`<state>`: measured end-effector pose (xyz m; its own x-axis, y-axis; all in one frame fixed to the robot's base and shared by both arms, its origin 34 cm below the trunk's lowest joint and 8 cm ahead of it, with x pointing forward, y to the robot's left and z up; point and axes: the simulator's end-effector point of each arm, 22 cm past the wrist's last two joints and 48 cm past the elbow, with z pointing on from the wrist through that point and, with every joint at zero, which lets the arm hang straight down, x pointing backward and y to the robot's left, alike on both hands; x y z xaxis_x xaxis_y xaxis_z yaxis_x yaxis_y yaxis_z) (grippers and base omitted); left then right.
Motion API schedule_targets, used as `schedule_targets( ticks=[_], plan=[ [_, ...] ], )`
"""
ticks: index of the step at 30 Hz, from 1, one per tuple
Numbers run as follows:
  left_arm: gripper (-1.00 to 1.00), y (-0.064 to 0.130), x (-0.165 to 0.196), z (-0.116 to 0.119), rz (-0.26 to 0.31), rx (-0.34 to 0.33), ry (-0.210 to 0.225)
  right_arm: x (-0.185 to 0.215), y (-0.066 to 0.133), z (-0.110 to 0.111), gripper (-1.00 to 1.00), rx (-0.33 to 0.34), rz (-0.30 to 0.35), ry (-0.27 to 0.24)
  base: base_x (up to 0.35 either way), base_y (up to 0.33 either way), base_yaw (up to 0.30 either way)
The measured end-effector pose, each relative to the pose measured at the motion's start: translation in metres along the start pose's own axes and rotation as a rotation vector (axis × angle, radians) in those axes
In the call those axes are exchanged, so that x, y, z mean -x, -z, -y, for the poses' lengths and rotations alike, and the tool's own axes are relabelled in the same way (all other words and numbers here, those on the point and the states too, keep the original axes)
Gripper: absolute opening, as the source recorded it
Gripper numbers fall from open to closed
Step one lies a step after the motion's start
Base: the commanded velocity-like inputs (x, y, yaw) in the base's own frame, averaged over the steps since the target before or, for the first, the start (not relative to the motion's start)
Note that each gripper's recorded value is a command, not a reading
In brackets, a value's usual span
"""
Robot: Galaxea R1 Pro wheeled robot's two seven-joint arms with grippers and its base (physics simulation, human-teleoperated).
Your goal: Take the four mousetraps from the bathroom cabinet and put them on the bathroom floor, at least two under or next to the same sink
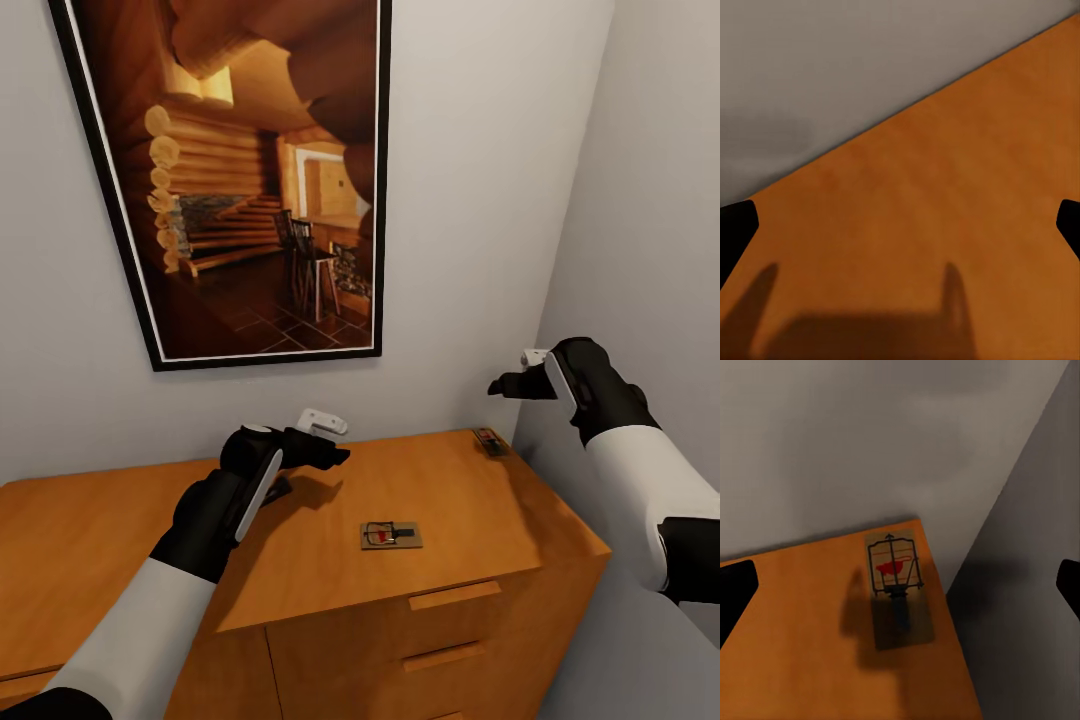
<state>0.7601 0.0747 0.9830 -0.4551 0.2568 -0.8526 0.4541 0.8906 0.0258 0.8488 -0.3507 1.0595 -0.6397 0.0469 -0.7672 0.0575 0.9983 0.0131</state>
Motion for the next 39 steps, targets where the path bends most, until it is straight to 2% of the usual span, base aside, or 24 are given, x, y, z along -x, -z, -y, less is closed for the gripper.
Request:
schedule_targets(
  ticks=[27, 39],
  plan=[
    [1.0, 0.0001, 0.0002, 0.0001, 0.001, 0.0, 0.001, -0.0042, -0.0026, -0.0006, 1.0, 0.008, -0.012, -0.005, 0.0, 0.0, 0.0],
    [1.0, 0.0001, 0.0, 0.0007, 0.0, -0.003, 0.002, -0.0044, -0.0026, -0.0009, 1.0, 0.009, -0.012, -0.006, 0.106, 0.0, 0.0]
  ],
)
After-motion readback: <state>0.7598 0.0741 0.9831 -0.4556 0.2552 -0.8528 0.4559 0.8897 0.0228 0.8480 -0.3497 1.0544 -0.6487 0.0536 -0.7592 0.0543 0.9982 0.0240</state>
